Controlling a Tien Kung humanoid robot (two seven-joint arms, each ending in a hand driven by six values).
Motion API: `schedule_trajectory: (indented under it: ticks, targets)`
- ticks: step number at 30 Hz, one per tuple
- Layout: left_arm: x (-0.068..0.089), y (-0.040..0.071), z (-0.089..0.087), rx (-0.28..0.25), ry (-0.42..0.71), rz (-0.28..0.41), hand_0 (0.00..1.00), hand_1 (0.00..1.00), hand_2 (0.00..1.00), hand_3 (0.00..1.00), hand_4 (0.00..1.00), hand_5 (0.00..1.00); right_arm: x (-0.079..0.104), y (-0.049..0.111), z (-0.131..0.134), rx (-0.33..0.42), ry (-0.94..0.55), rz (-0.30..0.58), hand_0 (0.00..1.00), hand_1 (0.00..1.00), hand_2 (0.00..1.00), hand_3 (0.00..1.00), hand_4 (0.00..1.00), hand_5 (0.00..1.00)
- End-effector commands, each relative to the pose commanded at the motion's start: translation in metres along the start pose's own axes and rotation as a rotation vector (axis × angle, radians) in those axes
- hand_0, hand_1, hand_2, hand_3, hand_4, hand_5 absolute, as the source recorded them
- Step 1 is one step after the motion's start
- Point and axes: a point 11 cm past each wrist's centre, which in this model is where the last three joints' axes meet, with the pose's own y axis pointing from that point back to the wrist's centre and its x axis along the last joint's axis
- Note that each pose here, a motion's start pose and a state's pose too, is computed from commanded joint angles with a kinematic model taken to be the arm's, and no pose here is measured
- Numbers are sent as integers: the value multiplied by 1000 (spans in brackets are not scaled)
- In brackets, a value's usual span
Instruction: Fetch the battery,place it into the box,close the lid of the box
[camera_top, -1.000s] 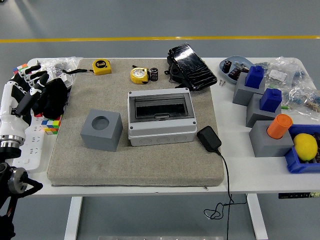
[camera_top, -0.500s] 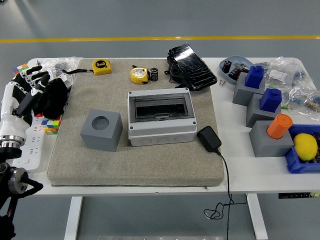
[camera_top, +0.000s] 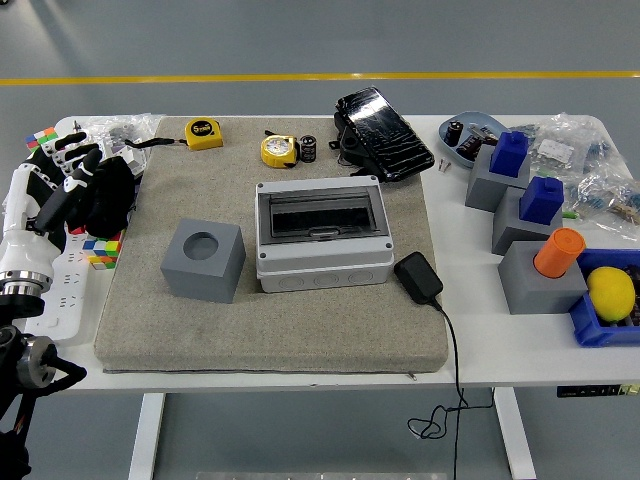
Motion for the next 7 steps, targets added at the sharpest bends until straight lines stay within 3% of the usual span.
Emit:
schedule_trajectory:
  ticks: [7]
  targets:
    - [0,-1,1,-1,-4,-4,500,637,619,651,998,421,0,0,-1,1,1,0,607,657,679,581,976,556]
